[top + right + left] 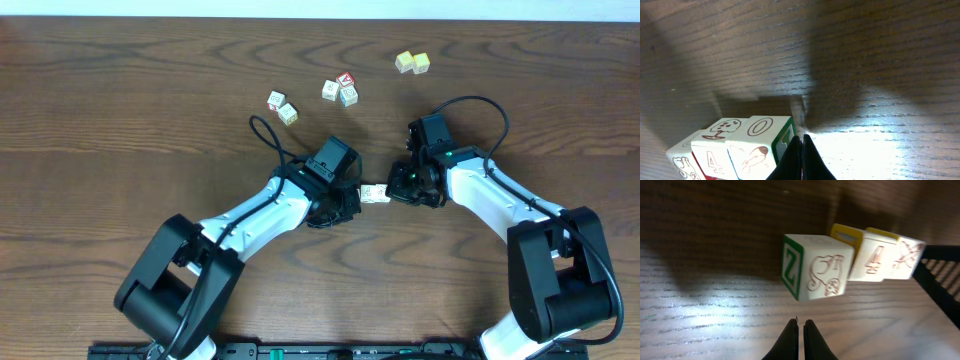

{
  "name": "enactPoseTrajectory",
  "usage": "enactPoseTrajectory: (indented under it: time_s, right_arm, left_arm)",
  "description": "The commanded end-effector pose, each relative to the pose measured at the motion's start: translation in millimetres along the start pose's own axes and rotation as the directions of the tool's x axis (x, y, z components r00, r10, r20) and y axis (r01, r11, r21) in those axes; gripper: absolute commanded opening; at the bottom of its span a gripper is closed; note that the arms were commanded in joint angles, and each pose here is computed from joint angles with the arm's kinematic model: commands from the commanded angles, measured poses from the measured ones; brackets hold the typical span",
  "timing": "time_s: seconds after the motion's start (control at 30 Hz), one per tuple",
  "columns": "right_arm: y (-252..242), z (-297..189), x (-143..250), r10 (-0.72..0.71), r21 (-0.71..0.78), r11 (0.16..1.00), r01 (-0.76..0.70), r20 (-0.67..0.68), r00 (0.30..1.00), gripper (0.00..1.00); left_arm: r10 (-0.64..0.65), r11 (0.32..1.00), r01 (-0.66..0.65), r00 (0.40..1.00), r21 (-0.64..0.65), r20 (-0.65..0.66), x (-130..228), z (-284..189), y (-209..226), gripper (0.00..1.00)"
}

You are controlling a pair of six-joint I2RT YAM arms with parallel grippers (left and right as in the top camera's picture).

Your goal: Lift 3 blocks

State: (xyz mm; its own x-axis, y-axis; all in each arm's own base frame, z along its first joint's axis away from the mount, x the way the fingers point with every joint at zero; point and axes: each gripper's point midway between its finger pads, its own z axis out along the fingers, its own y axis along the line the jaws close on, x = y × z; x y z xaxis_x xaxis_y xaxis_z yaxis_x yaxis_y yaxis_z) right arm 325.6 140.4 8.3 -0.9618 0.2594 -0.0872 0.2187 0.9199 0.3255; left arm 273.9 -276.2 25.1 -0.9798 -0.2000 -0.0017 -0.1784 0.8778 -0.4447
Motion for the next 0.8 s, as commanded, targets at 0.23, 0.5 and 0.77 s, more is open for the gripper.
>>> enactPoseTrajectory:
  time_s: [0.23,0.5,0.77]
  right_arm:
    - [0.8,0.5,4.0,-0.02,0.004,1.0,0.02,-0.007,1.0,0.01]
    - [0.8,0.5,4.2,-0.02,0.004,1.0,0.02,-0.008,1.0,0.01]
    - [0.8,0.5,4.3,-0.02,0.004,1.0,0.02,-0.008,1.0,0.01]
  left_arm:
    - [-0.018,1.0,0.018,1.0,0.007,-0.02,0.3,17.6,2.6,0.07]
    - [0.006,1.0,-0.006,1.0,0.003,0.03,-9.4,17.7,1.8,0.07]
    - [0.008,1.0,-0.009,0.999,0.009,0.035,-10.7,17.7,0.2,0.07]
